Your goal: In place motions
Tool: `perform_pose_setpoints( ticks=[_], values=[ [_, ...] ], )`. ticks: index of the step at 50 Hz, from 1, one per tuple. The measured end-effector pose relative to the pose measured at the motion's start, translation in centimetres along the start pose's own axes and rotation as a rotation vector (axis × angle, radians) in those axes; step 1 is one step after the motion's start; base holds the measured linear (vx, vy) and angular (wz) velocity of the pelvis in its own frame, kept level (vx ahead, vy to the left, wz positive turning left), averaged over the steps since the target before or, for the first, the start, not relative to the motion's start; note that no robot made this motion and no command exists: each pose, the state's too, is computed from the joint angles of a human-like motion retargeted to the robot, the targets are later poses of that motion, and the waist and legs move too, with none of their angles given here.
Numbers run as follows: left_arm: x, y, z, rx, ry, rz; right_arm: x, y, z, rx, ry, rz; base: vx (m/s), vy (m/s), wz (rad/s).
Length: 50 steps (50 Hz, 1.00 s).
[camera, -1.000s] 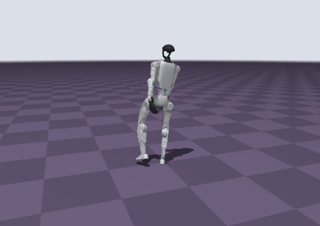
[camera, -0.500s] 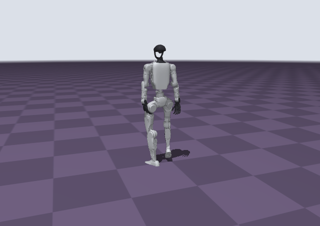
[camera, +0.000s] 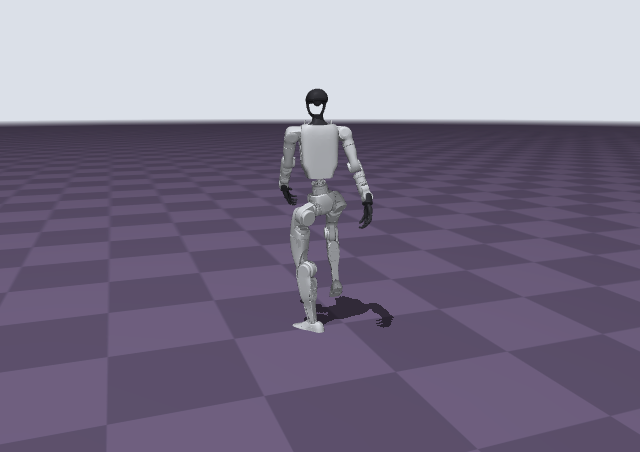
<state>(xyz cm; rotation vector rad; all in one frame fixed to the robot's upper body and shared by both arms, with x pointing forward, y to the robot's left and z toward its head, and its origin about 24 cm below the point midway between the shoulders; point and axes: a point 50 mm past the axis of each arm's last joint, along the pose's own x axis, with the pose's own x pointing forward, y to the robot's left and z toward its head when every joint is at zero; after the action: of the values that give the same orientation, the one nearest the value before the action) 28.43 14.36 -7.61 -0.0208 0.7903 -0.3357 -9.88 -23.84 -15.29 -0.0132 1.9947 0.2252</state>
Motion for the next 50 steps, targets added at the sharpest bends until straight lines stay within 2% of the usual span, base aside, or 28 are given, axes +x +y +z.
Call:
perform_pose_setpoints(
  ticks=[7,14,23,28,32,37,40,43,45,50],
  values=[
    [-2.8,-2.3,-13.3,-0.263,0.374,-0.079,-1.1,-0.6,5.4,-0.205,-0.113,-0.085,0.1,-0.14,-0.93],
    [-8.1,-3.7,-22.1,-0.642,0.645,0.0,-2.2,-1.2,8.3,-0.212,-0.191,-0.15,0.04,-0.17,-0.65],
    [-16.1,-4.7,-29.9,-0.723,0.866,-0.016,-2.4,0.5,10.2,-0.168,-0.245,-0.125,-0.01,-0.31,0.17],
    [-22.8,-6.3,-34.3,-0.699,1.099,0.061,-4.1,2.9,15.3,-0.108,-0.419,-0.055,-0.06,-0.35,-0.97],
    [-28.6,-10.3,-36.7,-0.704,1.373,-0.068,-9.2,5.7,23.4,-0.203,-0.686,0.076,-0.11,-0.1,-1.22],
    [-34.5,-14.8,-37.1,-0.859,1.578,-0.386,-22.9,9.5,33.4,-0.635,-1.118,0.005,-0.16,0.0,-1.37],
    [-37.0,-16.2,-36.8,-0.977,1.669,-0.465,-31.7,11.0,35.9,-0.771,-1.389,-0.118,-0.07,-0.07,-0.48],
    [-37.4,-16.2,-36.7,-1.056,1.677,-0.431,-37.6,11.5,36.5,-0.796,-1.572,-0.211,-0.02,-0.1,0.08],
    [-36.5,-15.8,-36.7,-1.076,1.637,-0.397,-39.7,11.6,36.5,-0.803,-1.63,-0.227,-0.01,-0.09,0.36],
    [-33.6,-13.8,-36.7,-1.032,1.5,-0.308,-36.6,11.7,36.6,-0.766,-1.56,-0.188,0.05,-0.02,0.7]
  ],
)
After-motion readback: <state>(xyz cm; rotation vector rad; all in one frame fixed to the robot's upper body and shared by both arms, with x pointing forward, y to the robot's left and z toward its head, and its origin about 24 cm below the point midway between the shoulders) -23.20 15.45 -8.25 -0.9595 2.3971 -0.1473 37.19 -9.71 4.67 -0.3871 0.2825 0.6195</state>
